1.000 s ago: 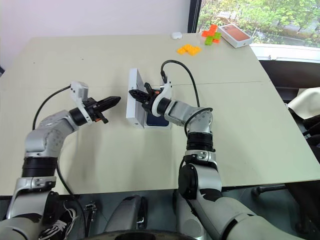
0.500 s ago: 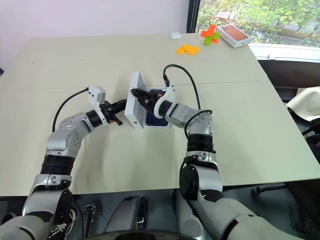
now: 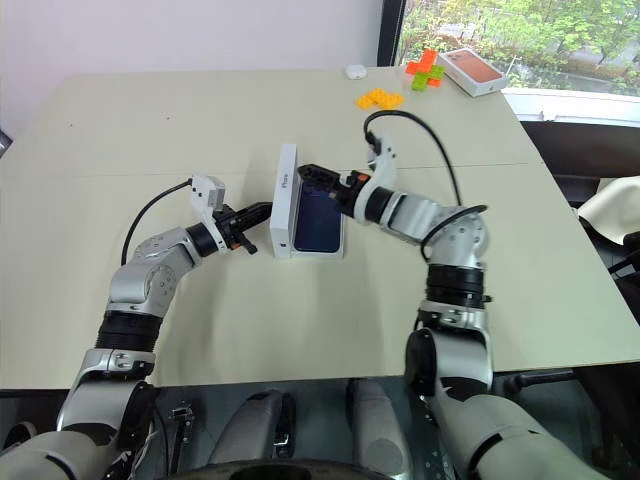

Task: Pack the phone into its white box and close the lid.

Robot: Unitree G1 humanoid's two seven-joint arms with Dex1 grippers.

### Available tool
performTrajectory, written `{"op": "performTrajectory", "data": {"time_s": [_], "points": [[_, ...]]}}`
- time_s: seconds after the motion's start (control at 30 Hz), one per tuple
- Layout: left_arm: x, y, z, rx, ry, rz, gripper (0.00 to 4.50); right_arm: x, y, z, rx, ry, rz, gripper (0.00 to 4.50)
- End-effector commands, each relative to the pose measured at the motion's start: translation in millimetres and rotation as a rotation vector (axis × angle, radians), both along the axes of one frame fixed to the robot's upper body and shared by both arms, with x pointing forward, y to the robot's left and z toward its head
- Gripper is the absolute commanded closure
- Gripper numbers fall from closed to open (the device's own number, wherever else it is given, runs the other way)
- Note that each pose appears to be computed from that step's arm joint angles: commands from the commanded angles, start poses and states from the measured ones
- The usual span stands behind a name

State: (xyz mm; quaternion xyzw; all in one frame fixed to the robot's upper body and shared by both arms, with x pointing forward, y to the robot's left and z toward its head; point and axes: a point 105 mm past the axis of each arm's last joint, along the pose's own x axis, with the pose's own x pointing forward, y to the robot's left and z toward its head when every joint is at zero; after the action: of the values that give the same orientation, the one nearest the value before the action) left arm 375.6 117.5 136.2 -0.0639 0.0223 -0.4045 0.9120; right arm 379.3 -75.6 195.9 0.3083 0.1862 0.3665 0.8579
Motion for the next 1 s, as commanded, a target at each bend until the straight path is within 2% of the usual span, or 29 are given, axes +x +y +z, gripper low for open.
{"op": "performTrajectory", "data": {"time_s": [0.03, 0.17, 0.3, 0.47, 0.63, 0.73, 0.83, 0.97, 1.0], "points": [[-1, -16, 15, -0.010, -0.065, -0.046, 4.50, -3, -20, 15, -0.082, -0.123, 0.004, 0.11], [-1, -34, 14, -0.029, -0.061, -0.082, 4.50, 6, -48, 9, -0.177, -0.152, -0.066, 0.11], [-4, -48, 12, -0.025, -0.063, -0.116, 4.50, 6, -47, 12, -0.234, -0.214, -0.050, 0.11], [-1, -41, 22, -0.043, -0.077, -0.099, 4.50, 5, -40, 3, -0.349, -0.271, -0.022, 0.11], [2, -18, 37, -0.031, -0.111, -0.042, 4.50, 2, -30, -4, -0.452, -0.359, 0.023, 0.11], [1, -4, 40, -0.012, -0.114, -0.010, 4.50, 4, -31, -4, -0.509, -0.403, 0.024, 0.99], [4, 13, 32, 0.037, -0.099, 0.048, 4.50, 10, -37, -5, -0.603, -0.469, -0.010, 2.52], [5, 22, 19, 0.096, -0.076, 0.092, 4.50, 14, -38, -11, -0.816, -0.628, -0.019, 4.47], [5, 23, 17, 0.104, -0.068, 0.098, 4.50, 15, -37, -13, -0.851, -0.655, -0.020, 4.47]]}}
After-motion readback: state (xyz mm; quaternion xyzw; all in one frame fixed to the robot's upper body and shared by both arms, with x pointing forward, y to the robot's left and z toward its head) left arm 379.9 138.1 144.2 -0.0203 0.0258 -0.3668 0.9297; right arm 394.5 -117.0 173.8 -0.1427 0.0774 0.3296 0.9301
